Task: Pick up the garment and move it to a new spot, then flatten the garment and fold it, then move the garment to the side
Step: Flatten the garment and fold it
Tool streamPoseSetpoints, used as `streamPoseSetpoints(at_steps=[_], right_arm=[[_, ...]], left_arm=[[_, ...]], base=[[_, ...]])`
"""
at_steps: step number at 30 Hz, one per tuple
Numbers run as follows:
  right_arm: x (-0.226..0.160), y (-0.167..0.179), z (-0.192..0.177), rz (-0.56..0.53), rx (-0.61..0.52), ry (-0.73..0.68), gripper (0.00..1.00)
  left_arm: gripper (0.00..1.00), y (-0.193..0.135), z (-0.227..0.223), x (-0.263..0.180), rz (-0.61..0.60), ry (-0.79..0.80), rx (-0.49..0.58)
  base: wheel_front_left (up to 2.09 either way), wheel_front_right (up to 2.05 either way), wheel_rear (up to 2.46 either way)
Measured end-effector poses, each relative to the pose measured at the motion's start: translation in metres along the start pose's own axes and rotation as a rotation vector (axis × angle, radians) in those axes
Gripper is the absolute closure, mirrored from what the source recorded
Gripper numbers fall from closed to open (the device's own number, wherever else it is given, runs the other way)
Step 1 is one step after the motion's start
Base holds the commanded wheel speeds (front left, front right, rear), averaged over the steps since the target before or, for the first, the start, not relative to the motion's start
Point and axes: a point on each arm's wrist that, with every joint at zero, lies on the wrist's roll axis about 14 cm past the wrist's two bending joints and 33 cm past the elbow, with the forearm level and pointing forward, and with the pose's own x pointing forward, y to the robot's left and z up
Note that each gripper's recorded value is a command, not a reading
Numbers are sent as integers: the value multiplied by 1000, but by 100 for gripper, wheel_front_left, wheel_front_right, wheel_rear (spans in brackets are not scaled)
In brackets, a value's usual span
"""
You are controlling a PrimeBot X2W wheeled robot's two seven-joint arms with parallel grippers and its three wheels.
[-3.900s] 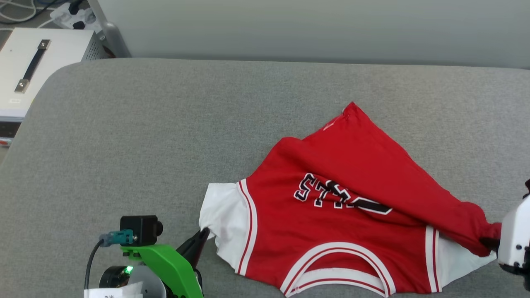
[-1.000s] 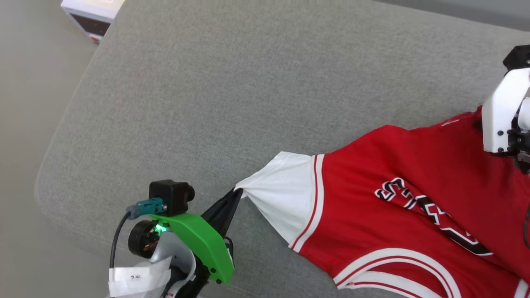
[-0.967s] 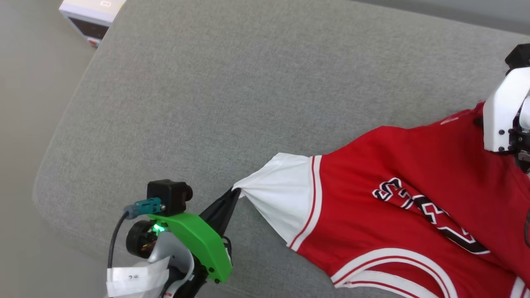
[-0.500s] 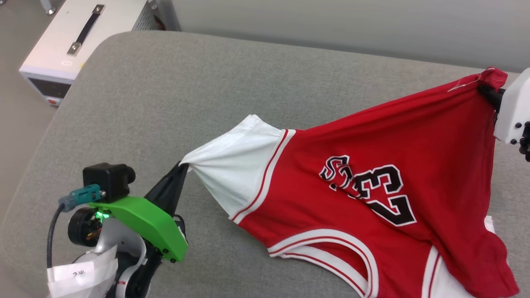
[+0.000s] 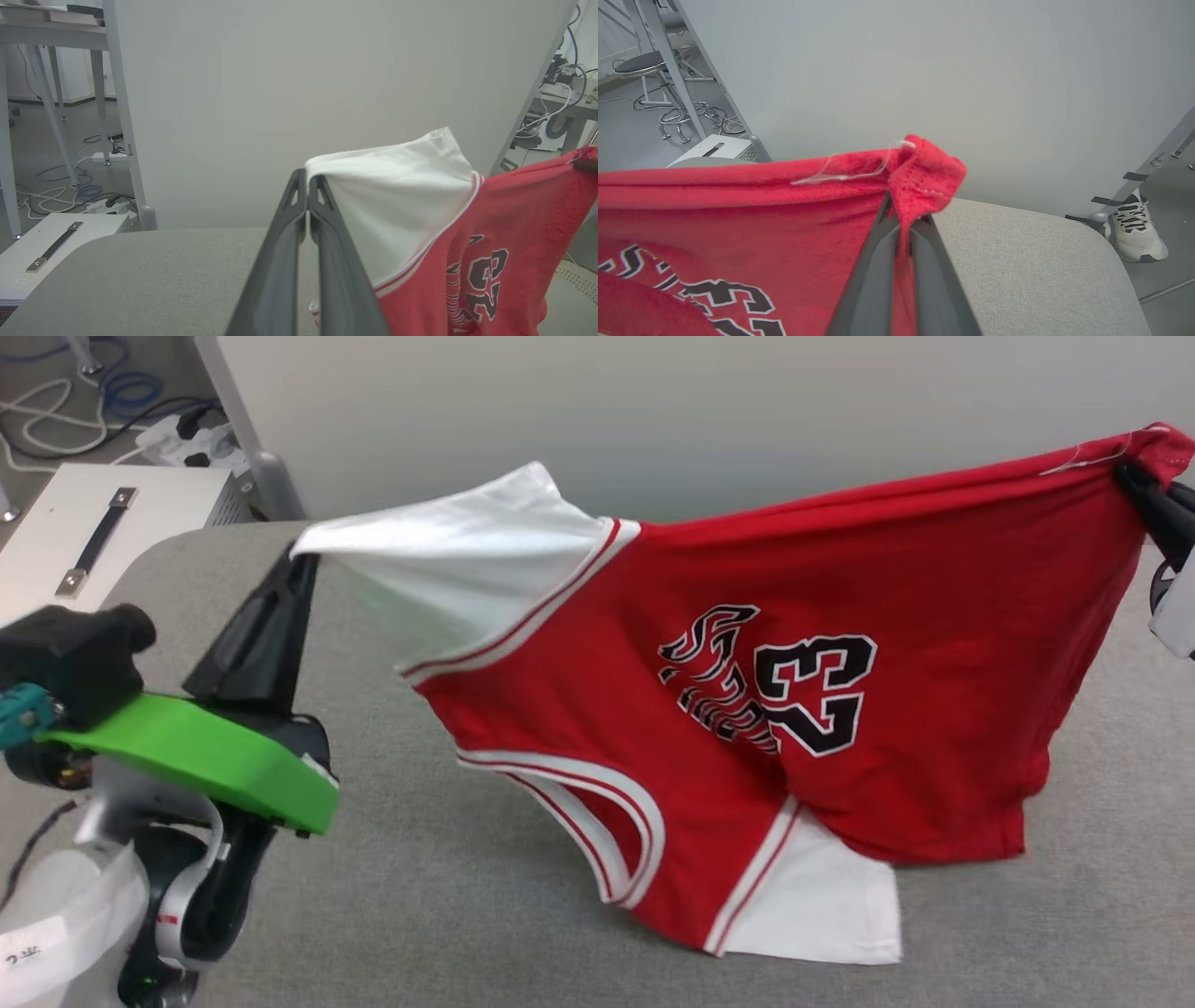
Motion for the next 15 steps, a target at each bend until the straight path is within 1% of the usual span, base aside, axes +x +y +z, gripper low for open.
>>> streamPoseSetpoints(at_steps=[3,7,12,15], right_arm=[[-18,-5,13,-22,-9,-48,100],[-41,-11,26,-47,-17,-100,100],[-62,-15,39,-69,-29,-152,100],[-67,-17,45,-76,-34,-175,100]], left_arm=[[100,-8,32,5,-29,-104,38],[100,-23,69,7,-79,-229,50],[100,-35,92,6,-120,-316,46],[100,-36,104,8,-132,-368,48]], base=[[0,0,0],[0,0,0],[0,0,0],[0,0,0]])
